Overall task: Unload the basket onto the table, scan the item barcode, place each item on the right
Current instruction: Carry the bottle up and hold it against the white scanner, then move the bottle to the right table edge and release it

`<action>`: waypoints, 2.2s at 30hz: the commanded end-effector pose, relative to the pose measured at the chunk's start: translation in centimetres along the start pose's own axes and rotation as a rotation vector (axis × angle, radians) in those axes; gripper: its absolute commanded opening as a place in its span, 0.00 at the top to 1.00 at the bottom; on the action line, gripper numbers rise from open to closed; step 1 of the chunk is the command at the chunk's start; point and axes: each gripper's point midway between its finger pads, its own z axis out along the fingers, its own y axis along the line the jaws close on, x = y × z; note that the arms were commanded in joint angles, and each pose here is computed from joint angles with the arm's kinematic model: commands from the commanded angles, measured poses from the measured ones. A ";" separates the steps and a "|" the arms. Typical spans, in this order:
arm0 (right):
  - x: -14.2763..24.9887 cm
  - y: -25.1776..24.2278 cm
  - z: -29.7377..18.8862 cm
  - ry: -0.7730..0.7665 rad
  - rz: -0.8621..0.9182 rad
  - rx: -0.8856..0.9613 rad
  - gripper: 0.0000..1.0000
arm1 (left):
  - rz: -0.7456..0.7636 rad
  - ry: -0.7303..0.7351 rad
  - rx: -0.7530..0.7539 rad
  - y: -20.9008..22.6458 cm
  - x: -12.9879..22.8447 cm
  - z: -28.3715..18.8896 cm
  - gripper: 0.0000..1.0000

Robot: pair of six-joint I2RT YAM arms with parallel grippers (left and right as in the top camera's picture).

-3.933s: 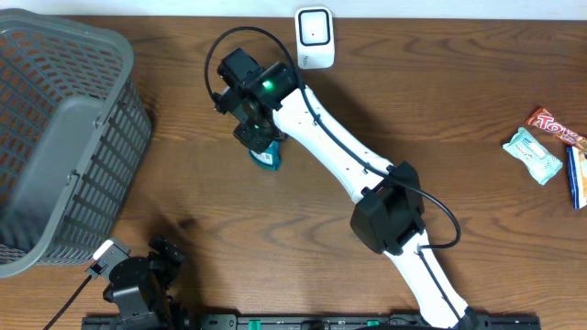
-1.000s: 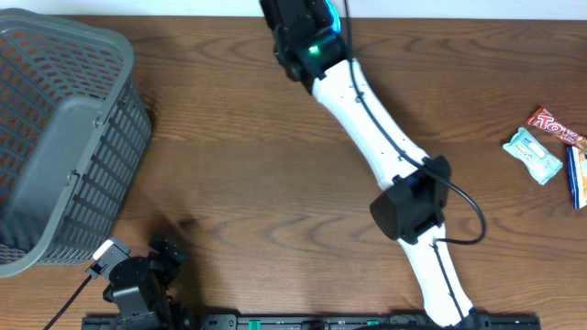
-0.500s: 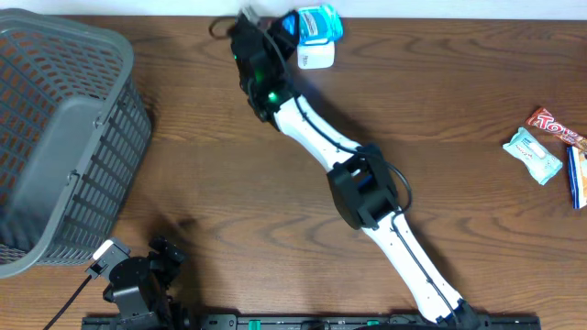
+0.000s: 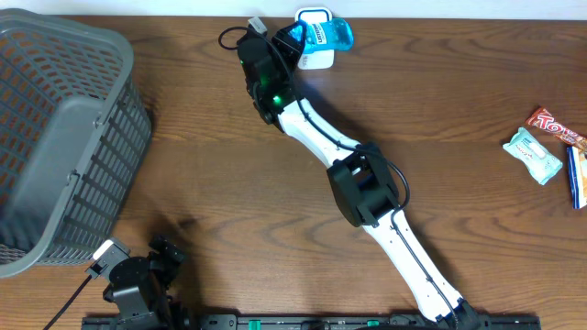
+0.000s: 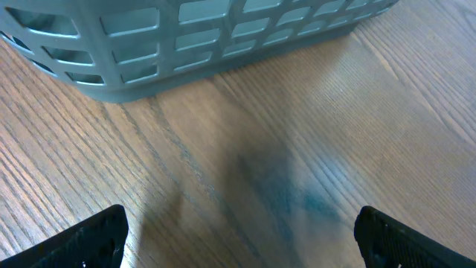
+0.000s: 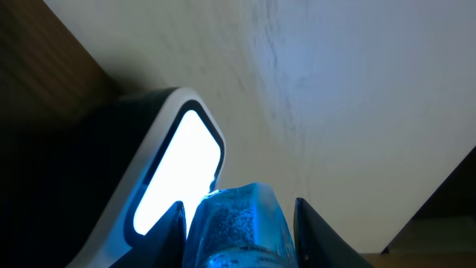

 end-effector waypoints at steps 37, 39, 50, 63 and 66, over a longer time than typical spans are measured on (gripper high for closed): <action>46.6 -10.4 13.6 1.038 0.595 -0.261 0.77 | 0.011 0.026 -0.022 0.6 0.8 0.1 0.02; 48.6 -11.0 13.5 1.073 0.639 -0.252 0.69 | 0.011 0.026 -0.022 0.6 0.8 0.1 0.02; 43.5 -19.0 12.5 0.863 0.935 -0.363 0.01 | 0.011 0.026 -0.022 0.6 0.8 0.1 0.02; 27.2 -33.7 -6.8 0.458 1.332 -0.751 0.01 | 0.011 0.026 -0.022 0.6 0.8 0.1 0.02; 27.0 -33.8 -10.2 0.487 1.314 -0.794 0.01 | 0.011 0.026 -0.022 0.6 0.8 0.1 0.02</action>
